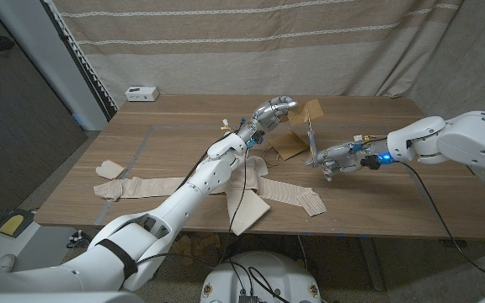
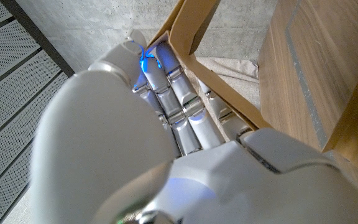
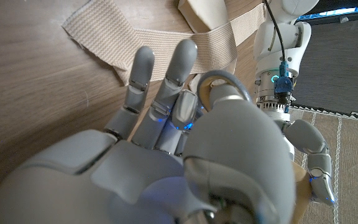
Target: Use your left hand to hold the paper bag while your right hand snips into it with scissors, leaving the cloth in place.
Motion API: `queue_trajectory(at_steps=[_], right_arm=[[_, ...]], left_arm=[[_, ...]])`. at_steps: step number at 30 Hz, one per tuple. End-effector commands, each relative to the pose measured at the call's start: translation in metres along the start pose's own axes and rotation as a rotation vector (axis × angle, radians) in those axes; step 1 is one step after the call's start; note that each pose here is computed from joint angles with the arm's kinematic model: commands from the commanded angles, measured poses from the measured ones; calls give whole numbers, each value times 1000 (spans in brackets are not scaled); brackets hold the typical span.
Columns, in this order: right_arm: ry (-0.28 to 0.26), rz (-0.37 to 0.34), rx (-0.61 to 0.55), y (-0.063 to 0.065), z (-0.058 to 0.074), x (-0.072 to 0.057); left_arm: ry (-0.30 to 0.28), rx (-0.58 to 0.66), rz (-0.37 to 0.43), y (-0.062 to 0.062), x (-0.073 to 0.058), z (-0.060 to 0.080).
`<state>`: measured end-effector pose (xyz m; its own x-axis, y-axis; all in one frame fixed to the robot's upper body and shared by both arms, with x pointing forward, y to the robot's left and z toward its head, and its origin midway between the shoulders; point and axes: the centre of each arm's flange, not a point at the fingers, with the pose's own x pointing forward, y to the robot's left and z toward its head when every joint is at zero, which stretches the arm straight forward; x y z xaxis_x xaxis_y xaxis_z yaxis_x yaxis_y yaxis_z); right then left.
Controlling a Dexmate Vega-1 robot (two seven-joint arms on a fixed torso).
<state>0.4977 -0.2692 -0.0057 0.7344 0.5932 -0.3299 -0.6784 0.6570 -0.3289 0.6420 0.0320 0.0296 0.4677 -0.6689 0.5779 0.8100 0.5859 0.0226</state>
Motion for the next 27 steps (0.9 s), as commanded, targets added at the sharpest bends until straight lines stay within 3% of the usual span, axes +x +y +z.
queue_trajectory(at_steps=[1,27], right_arm=[[-20,26,38,-1,-3,-1],[-87,92,41,2,1,0]], left_arm=[[-2,-3,11,6,-2,2],[-31,-69,-14,34,-1,6]])
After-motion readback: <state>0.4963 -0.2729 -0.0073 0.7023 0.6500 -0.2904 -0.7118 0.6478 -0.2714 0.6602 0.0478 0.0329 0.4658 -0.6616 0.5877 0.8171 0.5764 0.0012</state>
